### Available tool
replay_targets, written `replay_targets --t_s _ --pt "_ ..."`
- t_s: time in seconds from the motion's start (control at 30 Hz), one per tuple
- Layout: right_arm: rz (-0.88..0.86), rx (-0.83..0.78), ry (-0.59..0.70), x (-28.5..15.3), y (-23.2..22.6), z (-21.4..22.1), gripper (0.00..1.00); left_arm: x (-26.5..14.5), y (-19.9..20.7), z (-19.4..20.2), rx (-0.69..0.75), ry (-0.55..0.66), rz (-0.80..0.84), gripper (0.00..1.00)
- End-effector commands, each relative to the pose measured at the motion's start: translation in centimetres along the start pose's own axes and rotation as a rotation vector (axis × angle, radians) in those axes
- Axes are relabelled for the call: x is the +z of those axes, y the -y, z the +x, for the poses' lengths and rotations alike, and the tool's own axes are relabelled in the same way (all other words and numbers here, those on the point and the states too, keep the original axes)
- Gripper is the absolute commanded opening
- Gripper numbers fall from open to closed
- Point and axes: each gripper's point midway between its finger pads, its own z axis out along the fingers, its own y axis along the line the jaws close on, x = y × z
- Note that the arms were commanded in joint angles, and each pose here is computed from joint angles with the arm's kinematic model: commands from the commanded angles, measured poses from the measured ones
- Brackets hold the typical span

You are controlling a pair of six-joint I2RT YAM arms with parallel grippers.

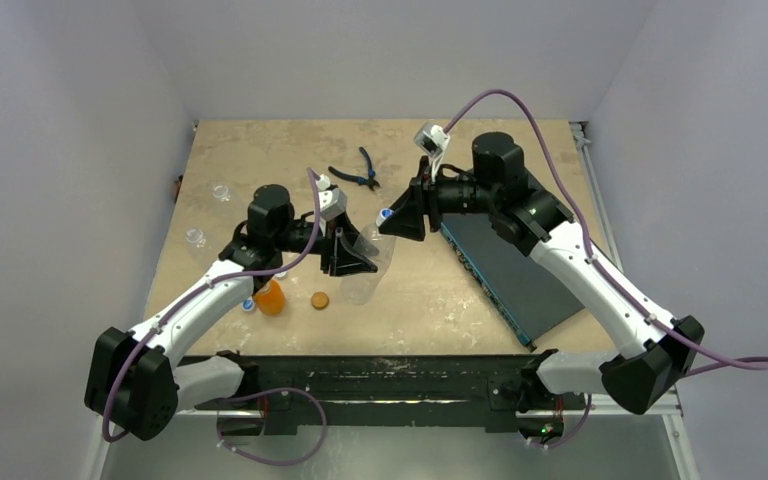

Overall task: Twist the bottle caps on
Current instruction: Screw the bottle cap onto the plastic bottle.

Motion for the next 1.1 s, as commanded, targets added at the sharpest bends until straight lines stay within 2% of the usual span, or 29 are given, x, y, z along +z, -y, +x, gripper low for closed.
replay_targets --t_s 0.0,0.17,0.33,0.47,0.6,0.8,0.87,1.0,1.03,1.07 --pt "0.008 -0.041 0.064 0.1 -0.4 -2.6 0.56 0.0 0.3 0.0 0.02 0.008 0.027 0.0" --pt "0.042 -0.021 0.061 0.2 0.3 -2.5 0.43 0.0 0.1 0.1 0.014 0.007 0.021 0.0" --pt "0.108 0.025 0.058 0.4 1.3 -2.4 0.23 0.1 -1.1 0.0 0.015 0.006 -0.035 0.0" --pt "0.177 0.106 0.037 0.7 2.5 -2.1 0.1 -0.2 -4.8 -1.2 0.037 0.035 -0.259 0.0" --pt "0.312 0.202 0.009 1.2 5.0 -1.3 0.02 -0.3 -8.4 -3.4 0.077 0.087 -0.531 0.0" --pt "0.541 0.302 -0.059 2.0 8.7 0.5 0.0 1.0 -10.8 -5.7 0.161 0.16 -0.877 0.0" --pt "0.607 0.332 -0.069 2.1 10.0 1.0 0.0 1.4 -11.1 -6.0 0.168 0.182 -0.937 0.0" --pt "0.648 0.361 -0.052 2.5 10.9 0.8 0.0 2.4 -11.4 -5.7 0.205 0.149 -0.985 0.0" --pt "0.65 0.36 -0.037 2.5 11.0 0.4 0.04 2.6 -11.4 -5.6 0.205 0.141 -0.983 0.0" --pt "0.647 0.363 -0.02 2.4 10.8 0.0 0.13 2.7 -11.3 -5.4 0.211 0.126 -0.967 0.0"
